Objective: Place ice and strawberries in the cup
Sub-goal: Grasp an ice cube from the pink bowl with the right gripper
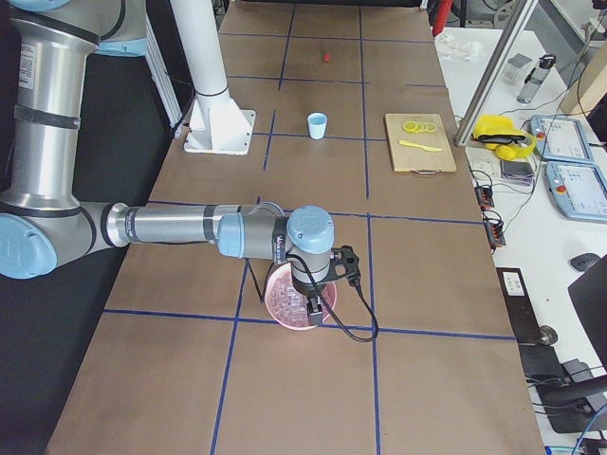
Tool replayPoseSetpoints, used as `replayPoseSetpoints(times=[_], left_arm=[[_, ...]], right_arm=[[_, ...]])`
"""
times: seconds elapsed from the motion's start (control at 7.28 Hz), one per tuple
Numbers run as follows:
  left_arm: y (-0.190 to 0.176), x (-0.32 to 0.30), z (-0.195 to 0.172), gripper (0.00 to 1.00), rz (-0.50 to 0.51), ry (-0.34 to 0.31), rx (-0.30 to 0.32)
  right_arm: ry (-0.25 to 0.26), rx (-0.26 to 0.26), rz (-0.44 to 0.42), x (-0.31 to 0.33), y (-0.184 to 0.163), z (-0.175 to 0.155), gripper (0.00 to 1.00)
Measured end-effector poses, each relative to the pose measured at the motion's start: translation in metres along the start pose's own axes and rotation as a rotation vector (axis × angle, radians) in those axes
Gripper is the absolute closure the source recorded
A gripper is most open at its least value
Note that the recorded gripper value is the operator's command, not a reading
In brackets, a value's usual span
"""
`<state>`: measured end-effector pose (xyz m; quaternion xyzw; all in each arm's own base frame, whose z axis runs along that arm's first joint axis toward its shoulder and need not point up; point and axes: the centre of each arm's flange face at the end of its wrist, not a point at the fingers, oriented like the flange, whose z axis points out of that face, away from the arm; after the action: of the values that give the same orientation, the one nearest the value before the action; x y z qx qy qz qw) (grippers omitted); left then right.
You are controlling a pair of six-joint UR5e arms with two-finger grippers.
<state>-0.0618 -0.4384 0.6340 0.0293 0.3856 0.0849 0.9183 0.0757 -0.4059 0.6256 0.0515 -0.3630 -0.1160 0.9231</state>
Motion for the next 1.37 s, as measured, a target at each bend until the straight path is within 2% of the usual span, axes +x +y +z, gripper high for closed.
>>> replayPoseSetpoints(times=[0.69,0.96,1.37], left_arm=[[-0.001,0.001,-0.001,0.0,0.001,-0.001,0.001],[0.0,0.0,0.0,0.0,0.0,0.001,0.0],[0.001,-0.001,0.001,0.0,-0.003,0.004,-0.002]], right_arm=[[0.002,0.008,-0.008,-0.005,-0.005,-0.001,0.0],[0.007,0.0,-0.089,-0.027,-0.025,0.011,0.0],[0.018,-0.016,-0.181,-0.057,-0.043,0.046,0.03]])
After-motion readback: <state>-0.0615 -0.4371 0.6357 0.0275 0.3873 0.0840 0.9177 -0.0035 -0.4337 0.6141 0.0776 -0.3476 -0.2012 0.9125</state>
